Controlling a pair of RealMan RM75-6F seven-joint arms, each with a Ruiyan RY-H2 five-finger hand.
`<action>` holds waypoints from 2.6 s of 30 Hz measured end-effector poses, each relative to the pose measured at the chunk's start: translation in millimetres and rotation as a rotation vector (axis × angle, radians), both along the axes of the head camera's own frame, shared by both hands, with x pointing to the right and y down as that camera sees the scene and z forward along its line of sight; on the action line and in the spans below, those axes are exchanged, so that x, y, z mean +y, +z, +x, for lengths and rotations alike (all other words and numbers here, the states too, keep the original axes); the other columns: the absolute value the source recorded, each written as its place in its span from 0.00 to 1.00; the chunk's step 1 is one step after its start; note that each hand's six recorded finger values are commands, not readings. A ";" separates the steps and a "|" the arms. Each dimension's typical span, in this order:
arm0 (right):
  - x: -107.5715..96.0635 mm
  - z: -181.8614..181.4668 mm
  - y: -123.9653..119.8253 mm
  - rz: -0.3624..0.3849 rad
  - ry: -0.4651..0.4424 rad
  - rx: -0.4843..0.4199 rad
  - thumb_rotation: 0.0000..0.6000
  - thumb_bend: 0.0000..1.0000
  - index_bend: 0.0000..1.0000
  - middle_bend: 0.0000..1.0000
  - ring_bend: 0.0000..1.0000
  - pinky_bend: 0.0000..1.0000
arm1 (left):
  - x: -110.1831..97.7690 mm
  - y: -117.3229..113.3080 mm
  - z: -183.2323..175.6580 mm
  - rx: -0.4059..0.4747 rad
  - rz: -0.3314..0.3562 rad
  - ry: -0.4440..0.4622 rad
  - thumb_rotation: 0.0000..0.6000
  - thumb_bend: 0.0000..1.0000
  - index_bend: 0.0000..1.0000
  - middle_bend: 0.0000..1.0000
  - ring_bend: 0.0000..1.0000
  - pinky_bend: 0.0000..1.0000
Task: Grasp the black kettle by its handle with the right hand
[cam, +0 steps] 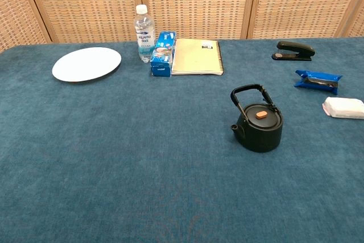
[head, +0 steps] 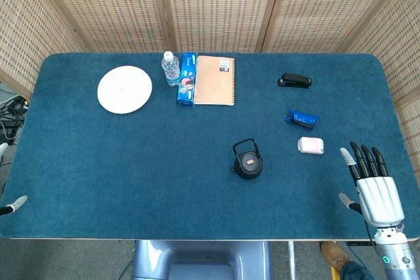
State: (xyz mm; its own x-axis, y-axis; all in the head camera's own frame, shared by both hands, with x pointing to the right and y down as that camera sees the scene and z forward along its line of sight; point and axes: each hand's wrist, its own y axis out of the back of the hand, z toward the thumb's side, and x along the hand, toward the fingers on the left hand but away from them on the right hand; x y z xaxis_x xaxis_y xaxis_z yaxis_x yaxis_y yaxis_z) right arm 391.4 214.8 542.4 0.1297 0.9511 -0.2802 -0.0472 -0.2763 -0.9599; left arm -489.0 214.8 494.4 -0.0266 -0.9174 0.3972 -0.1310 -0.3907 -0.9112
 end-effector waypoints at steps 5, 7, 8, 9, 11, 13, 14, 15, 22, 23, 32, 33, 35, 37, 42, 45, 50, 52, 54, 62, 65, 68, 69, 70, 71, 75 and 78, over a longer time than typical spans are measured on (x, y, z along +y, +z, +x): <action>0.4 -0.4 1.1 -0.006 0.000 -0.006 1.00 0.00 0.00 0.00 0.00 0.00 | -0.1 0.1 -0.2 0.001 -0.001 -0.001 1.00 0.00 0.00 0.00 0.00 0.00; 0.6 -0.4 2.6 -0.013 0.001 -0.008 1.00 0.00 0.00 0.00 0.00 0.00 | -0.9 -0.1 0.2 0.003 0.001 -0.001 1.00 0.00 0.00 0.00 0.00 0.00; 0.5 -0.8 3.4 -0.017 0.000 -0.011 1.00 0.00 0.00 0.00 0.00 0.00 | -1.1 0.0 0.2 0.003 0.000 0.000 1.00 0.00 0.00 0.00 0.00 0.00; -0.3 -2.0 4.5 -0.021 -0.003 -0.016 1.00 0.00 0.00 0.00 0.00 0.00 | -1.2 0.2 -0.1 0.002 0.000 -0.002 1.00 0.00 0.00 0.00 0.00 0.00; -2.7 -5.4 6.2 -0.027 -0.014 -0.025 1.00 0.00 0.00 0.00 0.00 0.00 | -1.5 1.0 -0.7 0.000 -0.003 -0.004 1.00 0.00 0.00 0.00 0.00 0.00; -8.7 -11.7 8.4 -0.035 -0.039 -0.032 1.00 0.00 0.00 0.00 0.00 0.00 | -2.0 2.3 -1.5 -0.002 -0.008 -0.008 1.00 0.00 0.00 0.00 0.00 0.00; -12.0 -14.9 9.6 -0.041 -0.052 -0.035 1.00 0.00 0.00 0.00 0.00 0.00 | -2.4 2.7 -1.7 -0.003 -0.009 -0.010 1.00 0.00 0.00 0.00 0.00 0.00; -17.2 -19.9 11.3 -0.050 -0.071 -0.039 1.00 0.00 0.00 0.00 0.00 0.00 | -2.9 3.2 -2.0 -0.004 -0.010 -0.012 1.00 0.00 0.00 0.00 0.00 0.00; -59.2 -64.7 25.3 -0.161 -0.208 -0.110 1.00 0.00 0.00 0.00 0.00 0.00 | -5.2 7.7 -4.4 -0.018 -0.023 -0.026 1.00 0.00 0.00 0.00 0.00 0.00; -64.8 -72.1 27.8 -0.185 -0.225 -0.128 1.00 0.00 0.00 0.00 0.00 0.00 | -5.6 8.8 -4.9 -0.020 -0.026 -0.029 1.00 0.00 0.00 0.00 0.00 0.00; -115.5 -150.3 51.9 -0.441 -0.360 -0.311 1.00 0.00 0.00 0.00 0.00 0.00 | -10.1 17.7 -8.9 -0.035 -0.051 -0.046 1.00 0.00 0.00 0.00 0.00 0.00; -120.0 -157.5 56.1 -0.471 -0.366 -0.323 1.00 0.00 0.00 0.01 0.00 0.00 | -10.6 18.8 -9.6 -0.036 -0.054 -0.049 1.00 0.00 0.00 0.00 0.00 0.00; -125.1 -166.4 62.8 -0.518 -0.366 -0.338 1.00 0.00 0.02 0.07 0.02 0.00 | -11.4 20.2 -10.4 -0.038 -0.058 -0.052 1.00 0.00 0.00 0.00 0.00 0.00; -131.1 -174.9 71.5 -0.566 -0.356 -0.352 1.00 0.00 0.07 0.15 0.07 0.00 | -12.3 21.8 -11.4 -0.040 -0.062 -0.055 1.00 0.00 0.00 0.00 0.00 0.00; -145.7 -189.7 89.7 -0.621 -0.316 -0.378 1.00 0.00 0.19 0.27 0.18 0.00 | -14.6 24.5 -12.4 -0.041 -0.069 -0.058 1.00 0.00 0.00 0.00 0.00 0.00; -151.5 -195.0 96.7 -0.637 -0.295 -0.385 1.00 0.00 0.25 0.33 0.22 0.00 | -15.3 25.3 -12.4 -0.041 -0.071 -0.058 1.00 0.00 0.00 0.00 0.00 0.00; -159.3 -199.9 107.5 -0.665 -0.253 -0.394 1.00 0.00 0.28 0.34 0.24 0.00 | -16.1 26.3 -13.3 -0.042 -0.074 -0.062 1.00 0.00 0.00 0.00 0.00 0.00; -163.1 -199.9 112.6 -0.669 -0.242 -0.381 1.00 0.00 0.28 0.34 0.24 0.00 | -16.2 26.8 -13.7 -0.041 -0.076 -0.063 1.00 0.00 0.00 0.00 0.00 0.00; -166.6 -198.1 118.1 -0.675 -0.227 -0.366 1.00 0.00 0.28 0.34 0.24 0.00 | -16.4 27.3 -14.2 -0.041 -0.078 -0.065 1.00 0.00 0.00 0.00 0.00 0.00; -171.8 -194.2 136.8 -0.731 -0.176 -0.323 1.00 0.00 0.29 0.35 0.24 0.00 | -17.1 28.9 -14.3 -0.044 -0.082 -0.065 1.00 0.00 0.00 0.00 0.00 0.00; -169.7 -197.0 141.9 -0.768 -0.181 -0.299 1.00 0.00 0.30 0.36 0.25 0.00 | -17.7 29.8 -13.8 -0.043 -0.085 -0.066 1.00 0.00 0.00 0.00 0.00 0.00; -169.6 -201.2 145.1 -0.794 -0.183 -0.281 1.00 0.00 0.31 0.36 0.25 0.00 | -18.4 30.1 -13.8 -0.042 -0.085 -0.068 1.00 0.00 0.00 0.00 0.00 0.00; -169.5 -202.4 146.2 -0.800 -0.187 -0.272 1.00 0.00 0.31 0.36 0.25 0.00 | -18.5 30.4 -13.9 -0.042 -0.086 -0.068 1.00 0.00 0.00 0.00 0.00 0.00; -169.1 -203.0 147.2 -0.804 -0.191 -0.264 1.00 0.00 0.31 0.36 0.25 0.00 | -18.6 30.7 -14.0 -0.042 -0.087 -0.068 1.00 0.00 0.00 0.00 0.00 0.00; -168.8 -203.6 148.2 -0.807 -0.195 -0.257 1.00 0.00 0.31 0.36 0.25 0.00 | -18.7 31.0 -14.2 -0.042 -0.088 -0.069 1.00 0.00 0.00 0.00 0.00 0.00; -168.6 -204.8 151.4 -0.811 -0.205 -0.232 1.00 0.00 0.33 0.37 0.25 0.00 | -19.3 31.3 -15.1 -0.042 -0.089 -0.071 1.00 0.00 0.00 0.00 0.00 0.00; -168.3 -204.3 153.6 -0.814 -0.215 -0.205 1.00 0.00 0.36 0.40 0.28 0.00 | -19.3 31.2 -15.9 -0.041 -0.089 -0.073 1.00 0.00 0.00 0.00 0.00 0.00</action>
State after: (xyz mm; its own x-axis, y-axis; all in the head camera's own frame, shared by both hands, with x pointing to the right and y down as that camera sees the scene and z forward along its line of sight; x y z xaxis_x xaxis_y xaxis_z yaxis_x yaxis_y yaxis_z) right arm 187.1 46.5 696.1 0.4062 0.4140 -0.8146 -0.0247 -0.8862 -0.4627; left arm -504.9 195.5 525.6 -0.1100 -0.8736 0.4741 -0.1259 -0.4609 -0.8785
